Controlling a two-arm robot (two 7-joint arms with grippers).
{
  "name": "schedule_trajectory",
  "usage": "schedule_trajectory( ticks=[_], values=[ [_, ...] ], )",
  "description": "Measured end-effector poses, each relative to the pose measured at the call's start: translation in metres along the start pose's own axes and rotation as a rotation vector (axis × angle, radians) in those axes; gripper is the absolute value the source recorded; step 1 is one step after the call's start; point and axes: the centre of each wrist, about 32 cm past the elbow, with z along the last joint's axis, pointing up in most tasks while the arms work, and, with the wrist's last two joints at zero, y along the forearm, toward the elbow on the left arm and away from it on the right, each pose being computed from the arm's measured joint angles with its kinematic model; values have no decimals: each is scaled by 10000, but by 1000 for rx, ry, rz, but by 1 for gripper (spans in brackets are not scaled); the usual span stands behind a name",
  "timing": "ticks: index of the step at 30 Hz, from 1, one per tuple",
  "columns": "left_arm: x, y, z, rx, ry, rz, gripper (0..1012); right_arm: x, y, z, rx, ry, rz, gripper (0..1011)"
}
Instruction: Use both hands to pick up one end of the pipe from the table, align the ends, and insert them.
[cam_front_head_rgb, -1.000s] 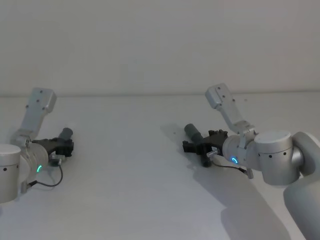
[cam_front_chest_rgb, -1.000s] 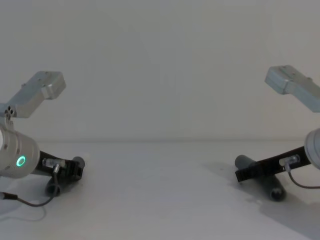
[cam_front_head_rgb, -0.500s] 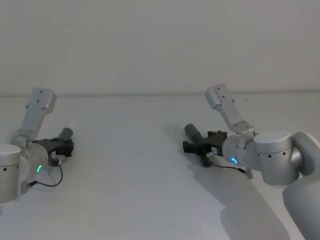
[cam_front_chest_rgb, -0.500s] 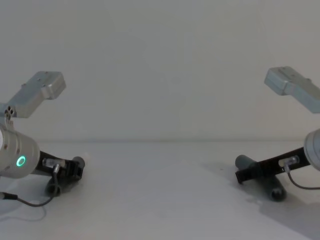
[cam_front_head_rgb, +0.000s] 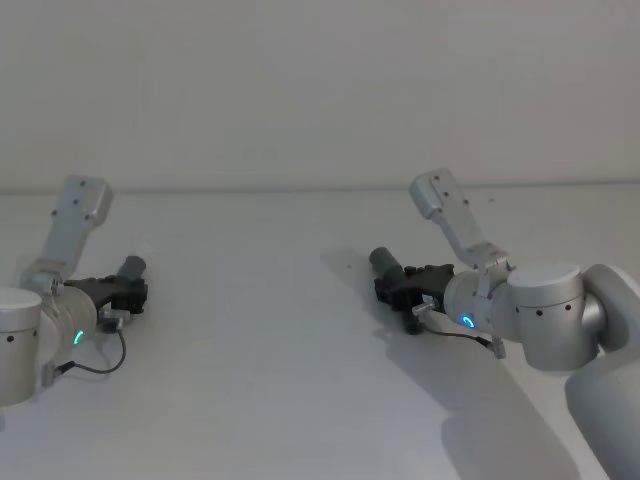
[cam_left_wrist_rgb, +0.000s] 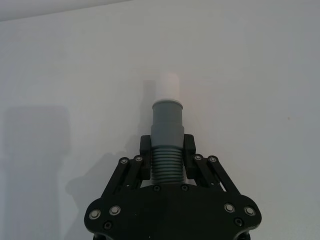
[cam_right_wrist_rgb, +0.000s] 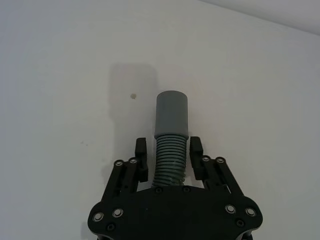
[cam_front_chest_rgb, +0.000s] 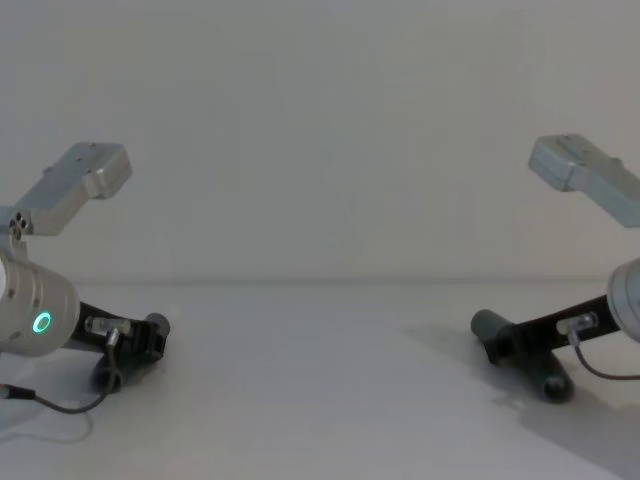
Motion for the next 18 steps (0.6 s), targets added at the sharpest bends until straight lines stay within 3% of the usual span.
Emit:
schedule_trajectory(
  ticks=[7,18],
  values=[
    [0,0,0,0,0,0,336,1,1,-2,-2,0,-1,301],
    [0,0,0,0,0,0,336,1,1,-2,-2,0,-1,256]
  ],
)
